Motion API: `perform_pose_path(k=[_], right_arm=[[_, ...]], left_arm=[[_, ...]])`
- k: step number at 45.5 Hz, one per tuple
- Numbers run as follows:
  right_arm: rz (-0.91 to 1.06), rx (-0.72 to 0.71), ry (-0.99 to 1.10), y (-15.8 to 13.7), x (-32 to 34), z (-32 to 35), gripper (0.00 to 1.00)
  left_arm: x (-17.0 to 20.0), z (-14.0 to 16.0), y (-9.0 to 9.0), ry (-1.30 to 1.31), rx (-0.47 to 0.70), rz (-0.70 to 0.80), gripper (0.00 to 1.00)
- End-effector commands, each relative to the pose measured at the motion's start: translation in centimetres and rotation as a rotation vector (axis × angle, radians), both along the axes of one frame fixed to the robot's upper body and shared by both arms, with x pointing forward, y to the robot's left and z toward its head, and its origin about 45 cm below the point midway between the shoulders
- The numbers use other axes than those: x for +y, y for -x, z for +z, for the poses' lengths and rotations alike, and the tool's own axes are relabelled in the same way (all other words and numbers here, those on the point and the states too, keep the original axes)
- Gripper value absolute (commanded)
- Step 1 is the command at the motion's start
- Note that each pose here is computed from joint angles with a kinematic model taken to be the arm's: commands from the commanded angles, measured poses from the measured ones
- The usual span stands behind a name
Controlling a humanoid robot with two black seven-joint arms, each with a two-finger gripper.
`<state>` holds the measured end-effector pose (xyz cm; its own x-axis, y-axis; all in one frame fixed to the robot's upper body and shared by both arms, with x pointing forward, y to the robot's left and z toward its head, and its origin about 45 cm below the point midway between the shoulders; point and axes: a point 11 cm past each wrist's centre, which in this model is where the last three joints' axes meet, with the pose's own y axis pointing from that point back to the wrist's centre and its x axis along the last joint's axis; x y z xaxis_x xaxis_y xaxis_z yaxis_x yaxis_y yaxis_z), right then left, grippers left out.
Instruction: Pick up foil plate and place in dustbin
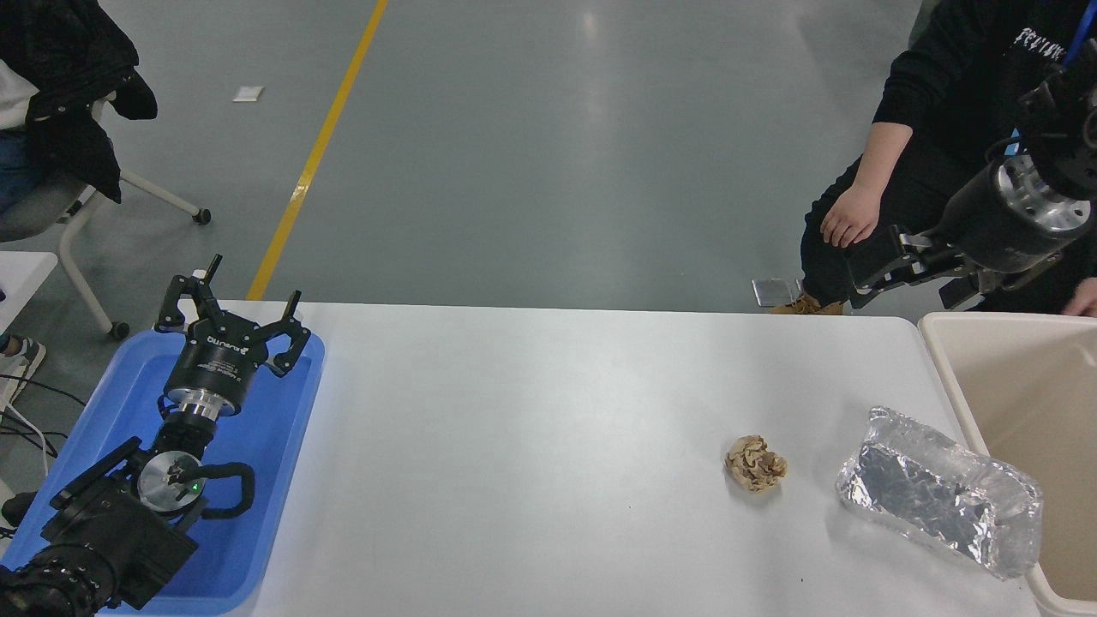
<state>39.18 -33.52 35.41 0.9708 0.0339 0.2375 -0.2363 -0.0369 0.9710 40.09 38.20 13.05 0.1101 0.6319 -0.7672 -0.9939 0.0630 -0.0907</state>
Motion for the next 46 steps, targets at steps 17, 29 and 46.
perform_pose_path(k=[17,29,46], right_arm=[[-0.006,0.001,0.001,-0.1,-0.2,-0.2,1.0],[-0.003,0.008,-0.002,0.0,-0.1,-0.6,1.0],[-0.012,0.027,-0.008,0.3,-0.4,-1.4,1.0]], left_arm=[[0.0,0.1,-0.1,0.0,-0.001,0.0,1.0],[0.0,0.1,-0.1,0.0,-0.001,0.0,1.0],[0.0,0.0,0.0,0.0,0.0,0.0,1.0]])
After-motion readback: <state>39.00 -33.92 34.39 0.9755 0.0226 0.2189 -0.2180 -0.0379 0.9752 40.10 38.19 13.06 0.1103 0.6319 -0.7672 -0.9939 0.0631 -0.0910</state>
